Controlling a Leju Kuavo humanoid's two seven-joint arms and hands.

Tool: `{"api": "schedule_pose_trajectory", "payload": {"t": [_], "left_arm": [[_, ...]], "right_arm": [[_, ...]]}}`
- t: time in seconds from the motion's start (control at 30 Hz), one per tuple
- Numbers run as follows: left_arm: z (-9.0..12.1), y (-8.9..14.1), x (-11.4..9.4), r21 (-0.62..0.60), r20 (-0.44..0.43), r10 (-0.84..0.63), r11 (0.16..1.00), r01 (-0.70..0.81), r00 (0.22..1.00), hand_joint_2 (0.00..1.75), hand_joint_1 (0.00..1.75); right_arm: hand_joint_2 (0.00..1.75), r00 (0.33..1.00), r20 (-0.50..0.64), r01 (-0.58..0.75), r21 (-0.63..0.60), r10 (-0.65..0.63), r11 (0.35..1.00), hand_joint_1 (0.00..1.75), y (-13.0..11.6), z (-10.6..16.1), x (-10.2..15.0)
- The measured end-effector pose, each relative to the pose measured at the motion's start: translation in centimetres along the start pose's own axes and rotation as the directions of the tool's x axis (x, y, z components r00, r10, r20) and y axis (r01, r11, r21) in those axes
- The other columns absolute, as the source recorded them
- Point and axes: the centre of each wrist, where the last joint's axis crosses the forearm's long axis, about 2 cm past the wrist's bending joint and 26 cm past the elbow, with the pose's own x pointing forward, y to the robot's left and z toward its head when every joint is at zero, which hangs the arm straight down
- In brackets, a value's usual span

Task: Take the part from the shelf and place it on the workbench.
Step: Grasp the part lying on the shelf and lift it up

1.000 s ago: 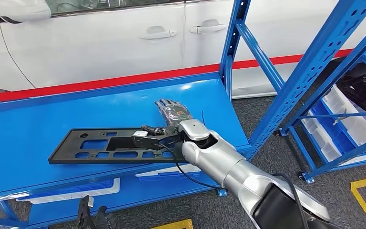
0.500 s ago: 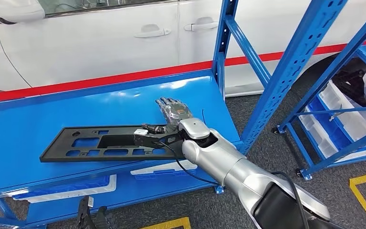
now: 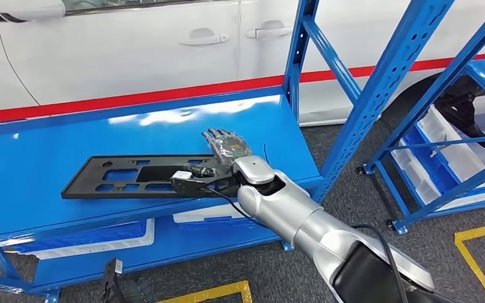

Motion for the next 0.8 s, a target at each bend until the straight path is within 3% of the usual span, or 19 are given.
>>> {"api": "schedule_pose_trajectory", "payload": {"t": [0.8], "left_arm": [[0.0, -0.1, -0.1, 0.001, 0.002, 0.016, 1.000, -0.016, 1.000, 0.00, 0.00]], "right_arm": [[0.00, 1.000, 0.025, -0.008, 0.026, 0.008, 1.000, 0.00, 0.3, 0.0, 1.3]]}}
